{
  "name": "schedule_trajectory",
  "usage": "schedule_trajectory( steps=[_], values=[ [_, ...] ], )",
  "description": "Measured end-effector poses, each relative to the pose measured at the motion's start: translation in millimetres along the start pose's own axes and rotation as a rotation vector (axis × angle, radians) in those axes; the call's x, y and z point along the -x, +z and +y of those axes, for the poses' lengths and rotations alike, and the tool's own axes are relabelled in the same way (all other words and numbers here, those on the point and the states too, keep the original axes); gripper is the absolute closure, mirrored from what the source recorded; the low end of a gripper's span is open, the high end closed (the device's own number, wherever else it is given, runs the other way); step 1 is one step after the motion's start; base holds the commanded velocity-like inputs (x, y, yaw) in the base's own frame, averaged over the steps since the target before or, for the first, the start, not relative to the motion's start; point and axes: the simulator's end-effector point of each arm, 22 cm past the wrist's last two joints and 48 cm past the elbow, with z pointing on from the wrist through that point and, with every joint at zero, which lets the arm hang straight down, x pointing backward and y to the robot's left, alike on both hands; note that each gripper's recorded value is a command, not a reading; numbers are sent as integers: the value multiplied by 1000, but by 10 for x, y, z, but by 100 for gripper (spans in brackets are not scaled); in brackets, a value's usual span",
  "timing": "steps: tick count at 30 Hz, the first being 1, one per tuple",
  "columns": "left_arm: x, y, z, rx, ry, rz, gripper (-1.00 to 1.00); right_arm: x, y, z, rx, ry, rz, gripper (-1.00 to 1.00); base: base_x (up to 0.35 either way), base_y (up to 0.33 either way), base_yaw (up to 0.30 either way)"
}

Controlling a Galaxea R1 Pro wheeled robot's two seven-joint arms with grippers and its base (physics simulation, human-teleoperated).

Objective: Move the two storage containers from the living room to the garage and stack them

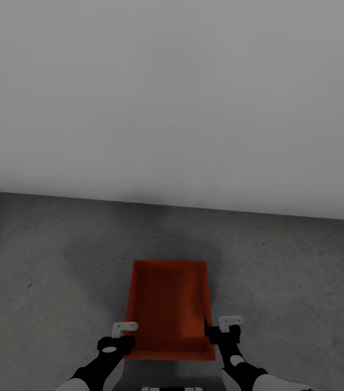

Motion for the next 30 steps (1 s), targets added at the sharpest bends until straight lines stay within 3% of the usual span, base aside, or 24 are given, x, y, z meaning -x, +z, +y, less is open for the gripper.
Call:
schedule_trajectory(
  steps=[24,30],
  values=[
    [127,-422,61,0,0,1,-100,265,-357,-21,5,-1,-1,-100,0,0,0],
    [155,-523,76,0,0,1,-100,335,-446,72,52,-5,-5,-100,0,0,0]
  ],
)
